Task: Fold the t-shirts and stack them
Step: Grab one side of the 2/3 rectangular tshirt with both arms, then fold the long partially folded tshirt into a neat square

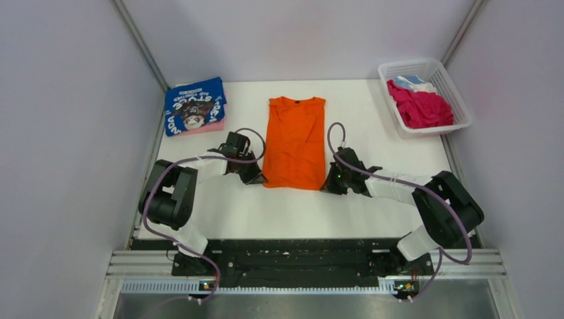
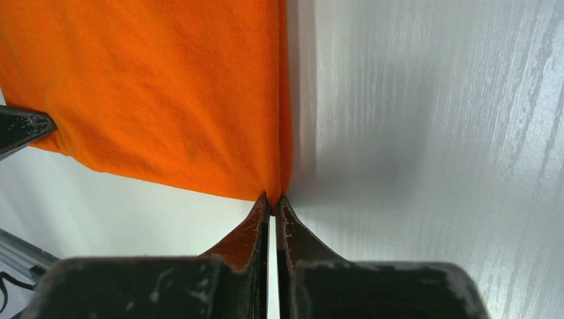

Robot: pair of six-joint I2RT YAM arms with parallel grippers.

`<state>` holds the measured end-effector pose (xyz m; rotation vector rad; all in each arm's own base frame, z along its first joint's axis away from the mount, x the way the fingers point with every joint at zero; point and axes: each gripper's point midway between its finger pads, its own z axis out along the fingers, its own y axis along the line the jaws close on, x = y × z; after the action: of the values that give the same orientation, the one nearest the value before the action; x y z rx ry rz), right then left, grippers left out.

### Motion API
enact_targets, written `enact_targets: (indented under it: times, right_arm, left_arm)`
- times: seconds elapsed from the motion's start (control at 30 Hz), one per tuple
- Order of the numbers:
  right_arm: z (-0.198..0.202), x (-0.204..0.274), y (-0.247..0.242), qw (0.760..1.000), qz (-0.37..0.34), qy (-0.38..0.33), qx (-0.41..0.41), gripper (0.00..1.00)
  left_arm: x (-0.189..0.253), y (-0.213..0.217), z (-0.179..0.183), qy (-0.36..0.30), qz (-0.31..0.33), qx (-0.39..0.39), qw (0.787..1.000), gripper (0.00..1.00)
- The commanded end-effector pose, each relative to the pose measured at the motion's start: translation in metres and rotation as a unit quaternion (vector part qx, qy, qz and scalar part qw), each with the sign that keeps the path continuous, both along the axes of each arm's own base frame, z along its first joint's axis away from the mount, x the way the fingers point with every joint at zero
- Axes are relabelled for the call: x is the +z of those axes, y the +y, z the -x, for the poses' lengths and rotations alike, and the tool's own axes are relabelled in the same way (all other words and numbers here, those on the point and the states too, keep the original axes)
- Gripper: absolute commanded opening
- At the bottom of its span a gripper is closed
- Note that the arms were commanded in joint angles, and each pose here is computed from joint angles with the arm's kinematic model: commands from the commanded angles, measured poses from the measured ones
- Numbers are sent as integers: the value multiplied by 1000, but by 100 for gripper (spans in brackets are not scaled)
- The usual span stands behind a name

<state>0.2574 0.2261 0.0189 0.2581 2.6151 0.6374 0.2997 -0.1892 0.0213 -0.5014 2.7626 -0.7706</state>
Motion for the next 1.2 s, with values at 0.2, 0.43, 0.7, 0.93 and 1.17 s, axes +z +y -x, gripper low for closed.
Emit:
enact_targets:
  times: [0.2,0.43,0.7,0.93,1.17]
  right_arm:
    - [39,34,2,997,-39,-37,59,0]
    - [96,74,13,989,-92,-30,110,0]
    - [59,142,7,981,-101,-149,75,0]
    - [-15,175,-2,974,-93,-203,36,0]
    - [-88,190,-13,973,-74,-220,5,0]
  left_arm:
    - [12,18,56,-6,-22,-29,999,0]
    - [67,18,103,-38,18,-64,997,0]
    - [126,7,73,-117,47,-56,990,0]
    - [156,7,-10,-154,-5,-5,988,0]
    - [165,1,-78,-152,-6,-16,988,0]
